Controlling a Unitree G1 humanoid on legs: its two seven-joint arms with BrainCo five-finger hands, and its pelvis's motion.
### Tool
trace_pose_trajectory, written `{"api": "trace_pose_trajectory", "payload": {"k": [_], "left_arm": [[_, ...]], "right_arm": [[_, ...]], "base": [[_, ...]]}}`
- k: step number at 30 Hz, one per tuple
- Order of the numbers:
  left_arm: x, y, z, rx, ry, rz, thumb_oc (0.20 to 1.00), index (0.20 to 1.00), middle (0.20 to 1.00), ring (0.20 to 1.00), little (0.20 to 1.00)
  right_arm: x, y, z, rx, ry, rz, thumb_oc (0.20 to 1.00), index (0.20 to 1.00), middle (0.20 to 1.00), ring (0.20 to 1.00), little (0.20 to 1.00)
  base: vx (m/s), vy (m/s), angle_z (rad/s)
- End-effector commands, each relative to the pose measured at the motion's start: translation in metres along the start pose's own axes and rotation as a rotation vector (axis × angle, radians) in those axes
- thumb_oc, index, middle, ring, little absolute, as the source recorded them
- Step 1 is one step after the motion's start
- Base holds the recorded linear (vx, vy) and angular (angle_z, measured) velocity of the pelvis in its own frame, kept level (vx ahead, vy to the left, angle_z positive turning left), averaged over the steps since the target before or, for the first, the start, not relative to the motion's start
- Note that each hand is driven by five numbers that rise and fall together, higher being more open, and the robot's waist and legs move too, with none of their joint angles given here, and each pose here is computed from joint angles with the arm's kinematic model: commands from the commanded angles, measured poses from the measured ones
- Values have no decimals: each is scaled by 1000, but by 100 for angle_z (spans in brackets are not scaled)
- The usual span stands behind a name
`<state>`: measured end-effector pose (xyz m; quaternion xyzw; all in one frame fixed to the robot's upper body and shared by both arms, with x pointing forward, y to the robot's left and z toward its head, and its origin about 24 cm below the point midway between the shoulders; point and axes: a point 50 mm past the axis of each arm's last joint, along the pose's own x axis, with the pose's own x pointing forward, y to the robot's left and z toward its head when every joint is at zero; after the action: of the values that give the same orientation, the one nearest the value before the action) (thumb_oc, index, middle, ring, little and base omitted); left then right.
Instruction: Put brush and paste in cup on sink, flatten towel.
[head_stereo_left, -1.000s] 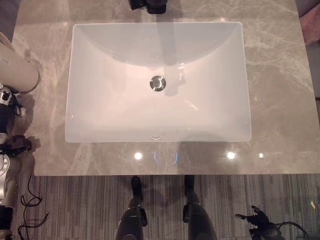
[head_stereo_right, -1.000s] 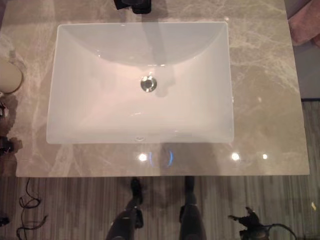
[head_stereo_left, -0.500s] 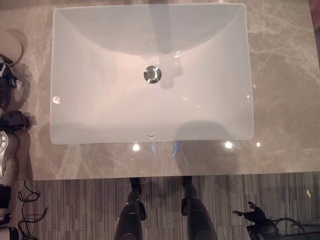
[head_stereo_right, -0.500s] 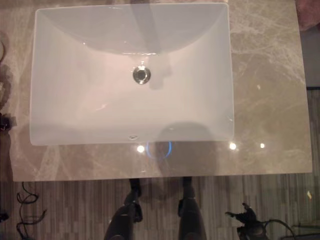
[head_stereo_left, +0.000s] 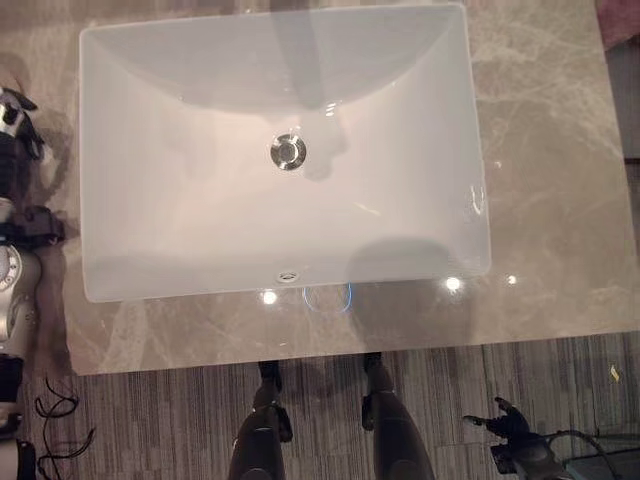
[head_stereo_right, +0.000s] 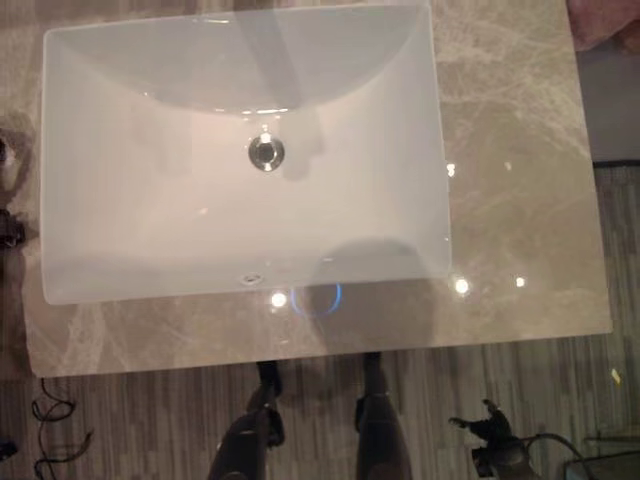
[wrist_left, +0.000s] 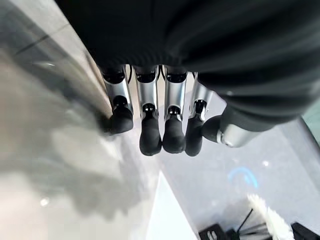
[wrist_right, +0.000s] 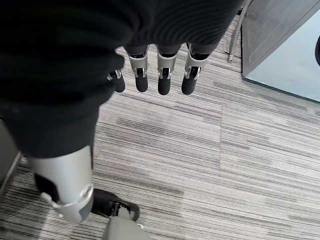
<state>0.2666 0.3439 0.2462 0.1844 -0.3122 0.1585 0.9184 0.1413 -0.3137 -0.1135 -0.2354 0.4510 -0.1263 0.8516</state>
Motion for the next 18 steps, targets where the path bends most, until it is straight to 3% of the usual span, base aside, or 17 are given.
{"api": "trace_pose_trajectory", "payload": {"k": [1,18], "left_arm": [[-12,1,-7,10,22,-27,200,200,200,200,200],[-41,8,-26,-13,98,43,200,200,200,200,200]], "right_arm": [[-2,-10,-12,2,45,-32,1000,1000,1000,1000,1000],[-5,-7,-25,12,103,-28,1000,1000,1000,1000,1000]], "base": [[-9,-31,6],[-15,-14,11]]}}
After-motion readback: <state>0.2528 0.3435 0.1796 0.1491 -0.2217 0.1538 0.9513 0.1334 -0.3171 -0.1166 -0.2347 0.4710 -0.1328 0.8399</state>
